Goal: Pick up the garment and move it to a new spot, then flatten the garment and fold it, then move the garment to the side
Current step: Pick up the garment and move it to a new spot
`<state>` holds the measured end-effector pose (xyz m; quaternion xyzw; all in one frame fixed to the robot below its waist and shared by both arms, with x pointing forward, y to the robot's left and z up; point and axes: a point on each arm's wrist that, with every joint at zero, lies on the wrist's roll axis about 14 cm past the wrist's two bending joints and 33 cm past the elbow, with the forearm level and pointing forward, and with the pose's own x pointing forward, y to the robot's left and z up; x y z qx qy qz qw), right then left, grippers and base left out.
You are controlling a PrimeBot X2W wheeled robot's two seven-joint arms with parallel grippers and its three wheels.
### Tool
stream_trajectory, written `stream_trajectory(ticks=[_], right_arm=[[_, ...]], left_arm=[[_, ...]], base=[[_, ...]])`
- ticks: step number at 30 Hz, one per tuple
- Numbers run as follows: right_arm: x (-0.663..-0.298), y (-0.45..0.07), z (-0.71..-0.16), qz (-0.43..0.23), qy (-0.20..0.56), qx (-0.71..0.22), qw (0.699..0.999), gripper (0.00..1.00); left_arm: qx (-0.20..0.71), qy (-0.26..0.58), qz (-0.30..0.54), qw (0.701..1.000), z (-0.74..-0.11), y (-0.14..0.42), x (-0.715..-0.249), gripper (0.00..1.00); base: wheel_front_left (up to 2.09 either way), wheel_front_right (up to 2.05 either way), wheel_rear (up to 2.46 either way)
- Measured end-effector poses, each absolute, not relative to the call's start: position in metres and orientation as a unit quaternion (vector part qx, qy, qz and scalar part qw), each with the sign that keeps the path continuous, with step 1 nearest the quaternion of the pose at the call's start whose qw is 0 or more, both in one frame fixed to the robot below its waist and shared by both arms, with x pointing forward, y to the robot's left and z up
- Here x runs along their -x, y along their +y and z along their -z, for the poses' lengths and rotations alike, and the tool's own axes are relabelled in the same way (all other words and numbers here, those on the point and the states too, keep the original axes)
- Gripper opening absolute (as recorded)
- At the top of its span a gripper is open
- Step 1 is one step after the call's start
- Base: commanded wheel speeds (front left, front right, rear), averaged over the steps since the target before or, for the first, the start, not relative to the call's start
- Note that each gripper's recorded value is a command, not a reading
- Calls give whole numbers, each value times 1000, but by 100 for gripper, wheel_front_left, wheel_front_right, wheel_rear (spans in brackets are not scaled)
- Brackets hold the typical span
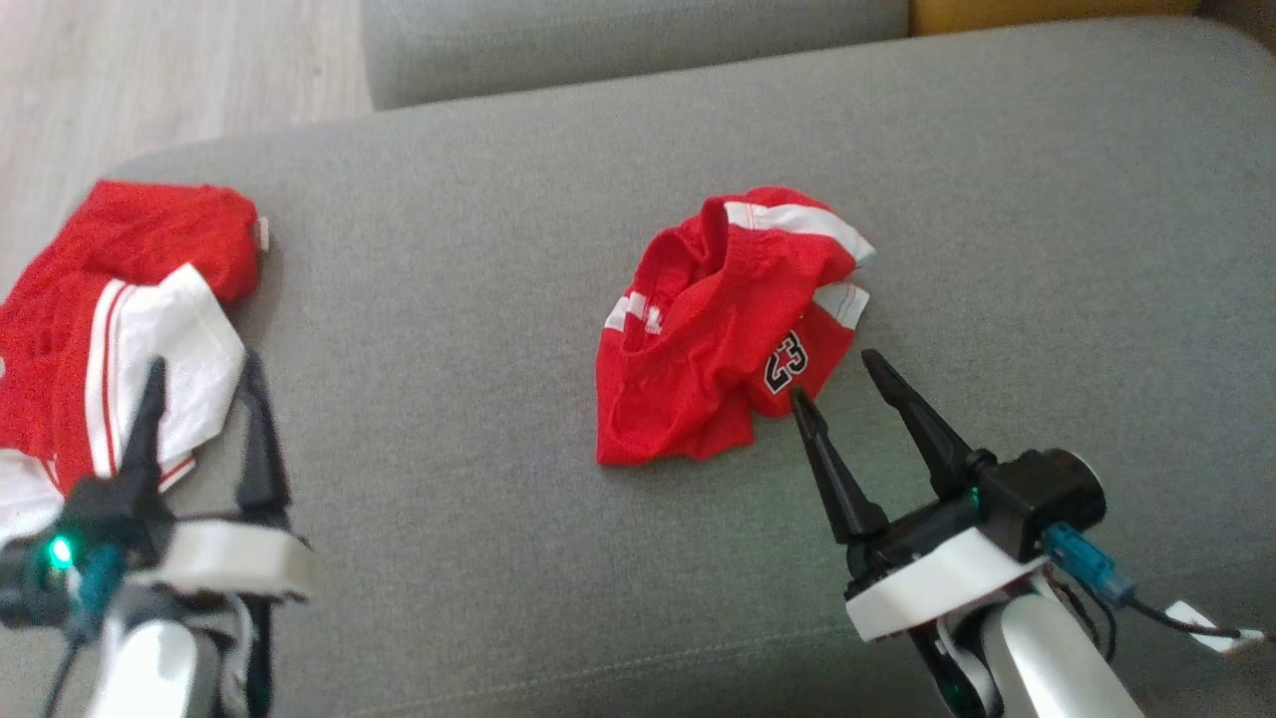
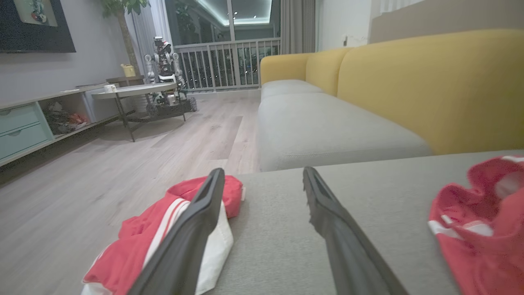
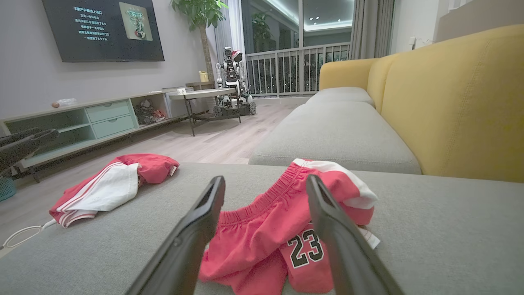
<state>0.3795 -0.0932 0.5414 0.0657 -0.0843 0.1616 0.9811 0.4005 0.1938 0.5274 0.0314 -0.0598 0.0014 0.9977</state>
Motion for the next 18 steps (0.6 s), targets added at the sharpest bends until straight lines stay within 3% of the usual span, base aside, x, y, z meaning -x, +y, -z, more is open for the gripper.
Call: stream_trajectory(ticks=[5,9,18], right_arm=[[-370,-101,-540,-150,-84,-53,984,100],[-365,-104,-534,-145,-76,-49,985,100],[-353,-108,-521,-139,-57,-47,988,100]], left_arm=[[-2,-95,30,995,-547,163,-373,100],[-35,-113,59,991,-554,142,-358,100],[27,-48,55,997,-515,133,-333,100]], base=[[0,0,0],[0,0,0],[0,0,0]])
